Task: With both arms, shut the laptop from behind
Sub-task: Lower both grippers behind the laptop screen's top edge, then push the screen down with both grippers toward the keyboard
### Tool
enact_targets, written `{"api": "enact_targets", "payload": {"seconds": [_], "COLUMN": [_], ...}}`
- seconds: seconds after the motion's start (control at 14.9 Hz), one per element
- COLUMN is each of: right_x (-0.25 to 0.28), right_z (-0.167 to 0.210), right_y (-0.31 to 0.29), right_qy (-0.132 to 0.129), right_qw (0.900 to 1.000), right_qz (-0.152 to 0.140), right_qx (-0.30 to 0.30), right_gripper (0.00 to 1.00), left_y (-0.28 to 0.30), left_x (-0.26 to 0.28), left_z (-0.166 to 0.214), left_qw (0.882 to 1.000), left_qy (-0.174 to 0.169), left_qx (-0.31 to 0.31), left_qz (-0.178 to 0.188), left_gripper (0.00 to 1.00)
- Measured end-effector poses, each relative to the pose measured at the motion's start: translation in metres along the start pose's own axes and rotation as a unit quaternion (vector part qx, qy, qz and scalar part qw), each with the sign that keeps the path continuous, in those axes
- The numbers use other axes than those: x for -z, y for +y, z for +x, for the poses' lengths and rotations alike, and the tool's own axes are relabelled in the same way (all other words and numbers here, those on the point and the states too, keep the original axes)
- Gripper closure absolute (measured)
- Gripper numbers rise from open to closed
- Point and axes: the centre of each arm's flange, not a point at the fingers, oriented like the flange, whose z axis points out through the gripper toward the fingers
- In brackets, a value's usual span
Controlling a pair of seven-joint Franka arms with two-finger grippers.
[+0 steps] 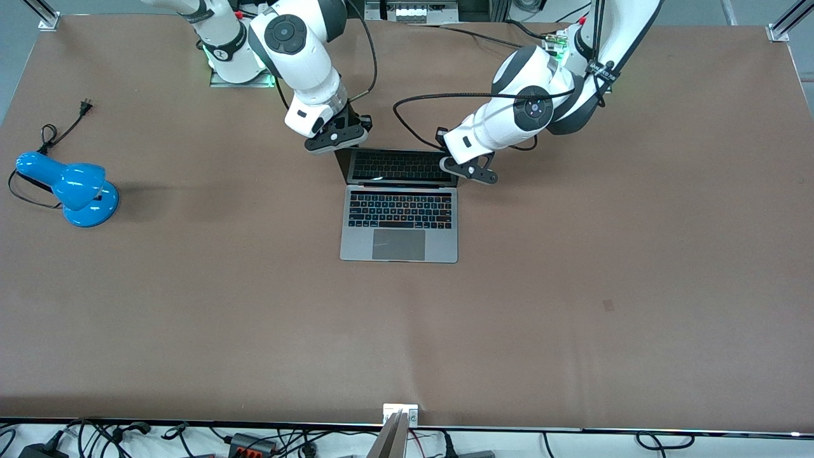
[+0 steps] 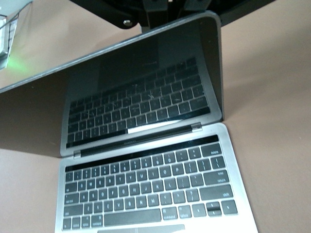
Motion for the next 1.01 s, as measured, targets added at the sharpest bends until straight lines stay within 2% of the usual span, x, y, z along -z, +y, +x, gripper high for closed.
{"api": "enact_targets", "payload": {"seconds": [0.4, 0.61, 1.01], "right_x": [0.010, 0.003, -0.022], "right_z": [0.026, 0.039, 0.054], "right_y": [0.023, 0.023, 0.020], "right_qy": [0.028, 0.035, 0.067], "right_qw": [0.999, 0.999, 0.998], "right_qz": [-0.016, -0.014, -0.003], "right_qx": [-0.003, -0.006, -0.004], "right_gripper": [0.99, 0.99, 0.99], "left_y": [-0.007, -0.008, -0.024], "left_x": [-0.003, -0.001, 0.003], "left_z": [0.016, 0.020, 0.048], "left_qw": [1.000, 1.000, 1.000], "left_qy": [-0.001, 0.003, 0.013], "left_qx": [0.013, 0.010, 0.014], "left_qz": [-0.009, -0.006, -0.003], "left_gripper": [0.99, 0.99, 0.99]}}
